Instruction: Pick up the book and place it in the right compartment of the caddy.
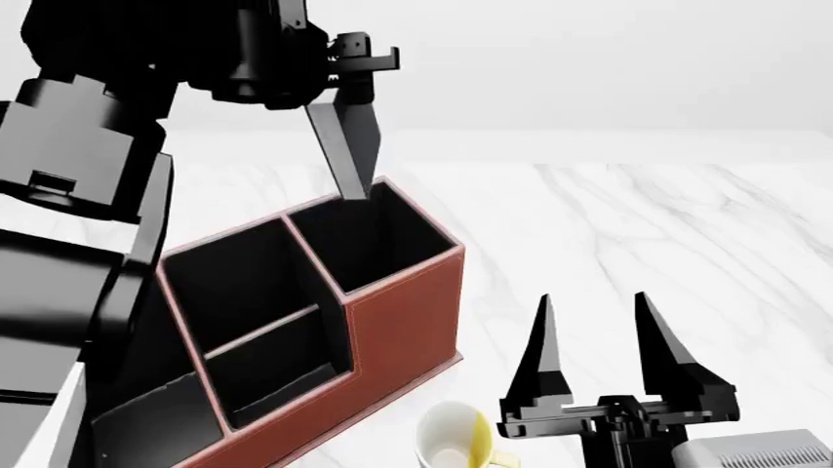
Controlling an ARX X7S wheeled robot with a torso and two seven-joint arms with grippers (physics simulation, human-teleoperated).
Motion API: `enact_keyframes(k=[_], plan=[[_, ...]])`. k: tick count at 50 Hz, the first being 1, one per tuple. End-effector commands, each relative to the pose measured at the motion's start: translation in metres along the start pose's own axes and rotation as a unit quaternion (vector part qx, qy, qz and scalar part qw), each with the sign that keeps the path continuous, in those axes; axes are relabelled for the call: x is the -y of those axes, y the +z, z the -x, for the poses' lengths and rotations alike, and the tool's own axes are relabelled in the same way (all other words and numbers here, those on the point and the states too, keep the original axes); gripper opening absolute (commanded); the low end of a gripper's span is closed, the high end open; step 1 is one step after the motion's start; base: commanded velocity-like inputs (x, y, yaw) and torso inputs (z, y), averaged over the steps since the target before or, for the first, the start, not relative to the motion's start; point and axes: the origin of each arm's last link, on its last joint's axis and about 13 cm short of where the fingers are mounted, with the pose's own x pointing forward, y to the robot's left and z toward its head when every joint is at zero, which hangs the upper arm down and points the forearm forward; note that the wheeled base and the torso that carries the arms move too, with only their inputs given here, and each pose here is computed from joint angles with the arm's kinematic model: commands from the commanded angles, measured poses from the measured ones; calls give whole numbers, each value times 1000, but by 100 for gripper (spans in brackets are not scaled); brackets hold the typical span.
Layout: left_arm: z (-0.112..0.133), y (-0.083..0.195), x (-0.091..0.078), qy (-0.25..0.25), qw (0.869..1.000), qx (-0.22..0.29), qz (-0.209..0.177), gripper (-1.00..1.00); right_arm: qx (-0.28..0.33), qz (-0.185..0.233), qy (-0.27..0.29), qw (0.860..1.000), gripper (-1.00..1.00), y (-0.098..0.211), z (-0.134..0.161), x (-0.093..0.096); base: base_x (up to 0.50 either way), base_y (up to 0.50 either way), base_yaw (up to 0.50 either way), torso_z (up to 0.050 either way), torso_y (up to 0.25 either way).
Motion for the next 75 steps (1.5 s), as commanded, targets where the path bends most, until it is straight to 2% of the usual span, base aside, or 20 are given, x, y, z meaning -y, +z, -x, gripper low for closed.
enact_keyframes(k=[1,10,20,32,38,59,75], plan=[[2,-3,11,-8,1000,9,24,-100,5,7,3,1000,100,0,-1,1,0,0,0,0,0],[14,-5,15,-3,1000,15,21,-100,4,9,4,1000,100,-1,-1,1,0,0,0,2,1],[34,-12,19,-13,999,31,-6,-100,1,11,7,1000,100,-3,0,0,0,0,0,0,2],[46,-25,23,-21,999,37,-25,-100,2,13,7,1000,100,-3,0,0,0,0,0,0,2],[42,-28,21,-29,999,28,-15,-100,1,14,8,1000,100,-4,0,0,0,0,0,0,0],[24,-28,12,-5,1000,16,-8,-100,1,16,7,1000,100,-3,1,0,0,0,0,0,2],[16,-40,13,-28,999,-4,-36,-100,-2,16,7,1000,100,-3,0,0,0,0,0,0,1]])
